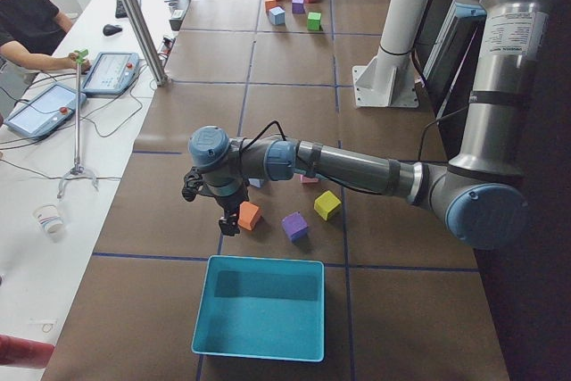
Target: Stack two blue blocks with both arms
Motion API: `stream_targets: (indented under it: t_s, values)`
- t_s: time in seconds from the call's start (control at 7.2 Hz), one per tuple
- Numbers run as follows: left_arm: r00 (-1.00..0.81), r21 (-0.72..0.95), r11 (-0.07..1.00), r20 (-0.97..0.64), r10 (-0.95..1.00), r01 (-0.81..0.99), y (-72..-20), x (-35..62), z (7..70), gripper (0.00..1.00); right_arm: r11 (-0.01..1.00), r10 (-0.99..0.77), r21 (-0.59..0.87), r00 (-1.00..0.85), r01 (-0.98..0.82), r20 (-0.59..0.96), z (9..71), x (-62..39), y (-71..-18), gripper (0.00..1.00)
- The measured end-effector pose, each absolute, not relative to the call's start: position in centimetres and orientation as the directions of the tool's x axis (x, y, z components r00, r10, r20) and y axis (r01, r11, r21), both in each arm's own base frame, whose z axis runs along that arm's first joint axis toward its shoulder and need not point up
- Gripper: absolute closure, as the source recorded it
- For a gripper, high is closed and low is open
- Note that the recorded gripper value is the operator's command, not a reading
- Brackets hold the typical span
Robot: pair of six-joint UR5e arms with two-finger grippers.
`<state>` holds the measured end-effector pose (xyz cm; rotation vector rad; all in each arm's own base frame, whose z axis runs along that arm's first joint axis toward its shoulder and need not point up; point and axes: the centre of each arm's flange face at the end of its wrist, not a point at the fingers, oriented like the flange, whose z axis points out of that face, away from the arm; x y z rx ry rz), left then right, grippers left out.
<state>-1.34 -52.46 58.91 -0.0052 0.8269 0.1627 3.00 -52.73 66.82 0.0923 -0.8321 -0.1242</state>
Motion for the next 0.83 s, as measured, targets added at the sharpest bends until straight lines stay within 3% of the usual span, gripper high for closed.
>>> stream_targets:
  t_s: [0.42,0.83]
  values:
    - [0.665,0.032,0.988,-0.736,0.125,-0.15,-51.5,-1.3,60.5,0.0,0.959,-0.27,0.259,0.646,0.113,0.714,65.9,0.0,-52.5,0.0]
    - [0.663,0.055,0.987,-0.735,0.14,-0.148,-51.3,-1.4,59.3,0.0,0.906,-0.409,0.38,0.609,0.184,0.679,58.6,-8.0,-54.1,0.0]
